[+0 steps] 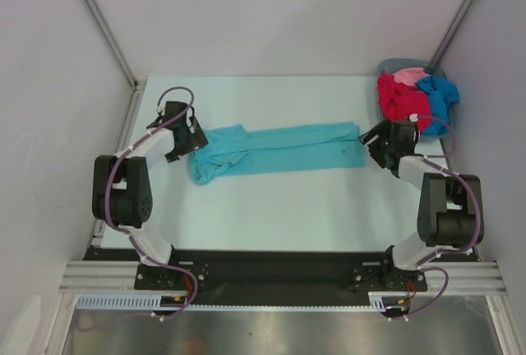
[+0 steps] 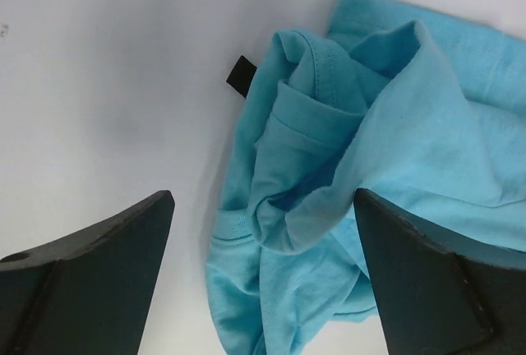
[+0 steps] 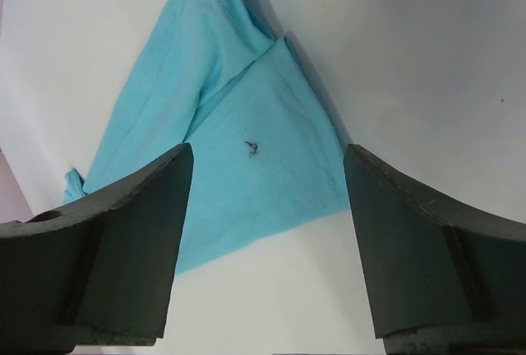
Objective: Fold and stack the t-shirts
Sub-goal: Fold the tshirt
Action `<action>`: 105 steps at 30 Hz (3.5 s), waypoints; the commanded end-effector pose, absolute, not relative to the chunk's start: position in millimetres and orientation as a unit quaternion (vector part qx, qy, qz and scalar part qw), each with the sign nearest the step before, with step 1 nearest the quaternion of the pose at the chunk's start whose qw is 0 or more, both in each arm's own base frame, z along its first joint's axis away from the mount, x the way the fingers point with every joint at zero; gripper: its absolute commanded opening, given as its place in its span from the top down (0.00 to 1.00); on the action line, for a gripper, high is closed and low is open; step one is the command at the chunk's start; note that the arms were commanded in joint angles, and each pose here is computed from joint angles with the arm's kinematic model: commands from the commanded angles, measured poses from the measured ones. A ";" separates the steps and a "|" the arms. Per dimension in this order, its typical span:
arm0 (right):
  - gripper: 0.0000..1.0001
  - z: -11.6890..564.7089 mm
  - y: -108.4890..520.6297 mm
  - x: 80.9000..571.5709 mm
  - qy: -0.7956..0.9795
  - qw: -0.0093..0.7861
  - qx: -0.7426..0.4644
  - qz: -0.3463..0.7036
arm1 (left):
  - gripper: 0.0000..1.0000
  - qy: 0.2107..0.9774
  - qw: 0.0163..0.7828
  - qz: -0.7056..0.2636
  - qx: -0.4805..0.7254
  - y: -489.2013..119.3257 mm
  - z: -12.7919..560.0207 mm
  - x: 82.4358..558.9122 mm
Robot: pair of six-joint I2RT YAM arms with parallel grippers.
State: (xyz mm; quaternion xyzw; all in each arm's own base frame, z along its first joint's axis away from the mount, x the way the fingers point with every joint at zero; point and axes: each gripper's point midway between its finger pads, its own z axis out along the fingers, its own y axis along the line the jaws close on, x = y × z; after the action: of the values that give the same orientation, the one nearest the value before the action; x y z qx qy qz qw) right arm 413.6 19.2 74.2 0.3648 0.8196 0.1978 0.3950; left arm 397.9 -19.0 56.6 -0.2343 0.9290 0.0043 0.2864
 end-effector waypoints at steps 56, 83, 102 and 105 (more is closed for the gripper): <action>1.00 42.6 49.2 446.7 0.853 0.357 0.315 0.212 | 0.99 0.939 0.253 -0.135 -0.191 -42.9 55.1 391.4; 1.00 67.4 217.5 266.7 0.862 0.350 0.263 0.255 | 1.00 0.951 0.277 -0.111 -0.076 -172.8 94.9 544.3; 0.63 45.9 250.2 240.1 0.887 0.341 0.227 0.215 | 0.57 0.941 0.322 -0.046 -0.099 -134.1 121.6 547.1; 0.41 53.1 251.1 243.1 0.886 0.351 0.221 0.208 | 0.03 0.936 0.334 -0.024 -0.109 -125.1 129.7 545.9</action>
State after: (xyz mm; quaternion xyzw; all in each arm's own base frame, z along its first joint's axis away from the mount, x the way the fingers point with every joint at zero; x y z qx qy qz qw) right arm 229.8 248.7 35.9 0.2133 0.8970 0.2159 0.3212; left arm 543.7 -135.5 75.0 -0.0964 0.9547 -0.0393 0.2789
